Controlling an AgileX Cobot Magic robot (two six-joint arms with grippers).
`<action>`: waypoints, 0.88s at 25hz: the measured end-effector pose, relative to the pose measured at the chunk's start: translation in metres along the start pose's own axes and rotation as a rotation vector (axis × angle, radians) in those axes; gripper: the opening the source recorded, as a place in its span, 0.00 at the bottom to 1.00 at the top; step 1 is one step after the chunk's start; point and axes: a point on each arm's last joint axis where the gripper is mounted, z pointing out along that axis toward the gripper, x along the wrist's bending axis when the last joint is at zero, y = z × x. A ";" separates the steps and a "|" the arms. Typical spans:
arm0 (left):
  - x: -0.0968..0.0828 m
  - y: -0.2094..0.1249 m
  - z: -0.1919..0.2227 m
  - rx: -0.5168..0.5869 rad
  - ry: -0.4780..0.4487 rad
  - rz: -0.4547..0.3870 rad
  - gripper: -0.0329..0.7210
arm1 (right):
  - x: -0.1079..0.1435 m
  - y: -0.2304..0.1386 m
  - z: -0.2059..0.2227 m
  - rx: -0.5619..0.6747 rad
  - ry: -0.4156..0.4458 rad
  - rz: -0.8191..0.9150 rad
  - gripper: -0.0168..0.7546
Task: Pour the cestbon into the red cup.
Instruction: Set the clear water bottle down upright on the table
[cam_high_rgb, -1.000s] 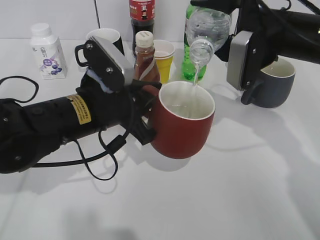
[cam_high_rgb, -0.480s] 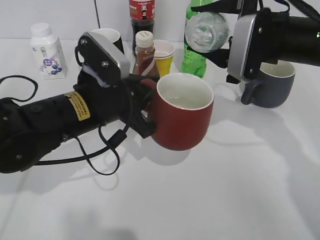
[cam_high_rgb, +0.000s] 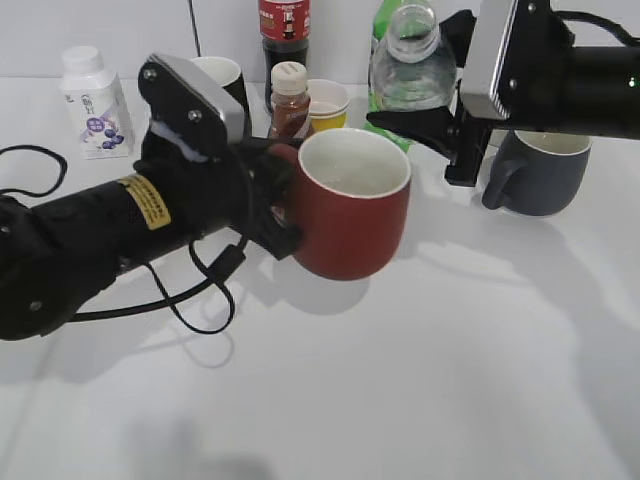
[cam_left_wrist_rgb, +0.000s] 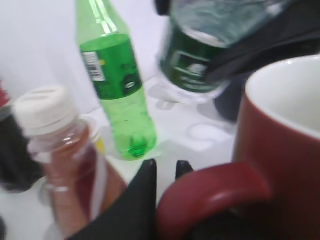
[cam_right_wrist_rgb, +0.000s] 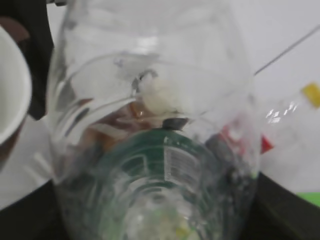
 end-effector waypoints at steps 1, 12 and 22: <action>0.001 0.000 -0.001 -0.002 0.010 -0.009 0.15 | 0.000 -0.001 0.000 0.009 -0.002 0.024 0.64; 0.006 -0.013 -0.019 -0.058 0.120 -0.095 0.15 | -0.008 0.000 0.001 0.015 -0.050 0.121 0.64; 0.008 -0.018 -0.026 -0.064 0.168 -0.123 0.15 | -0.018 0.005 0.003 0.017 -0.047 0.275 0.64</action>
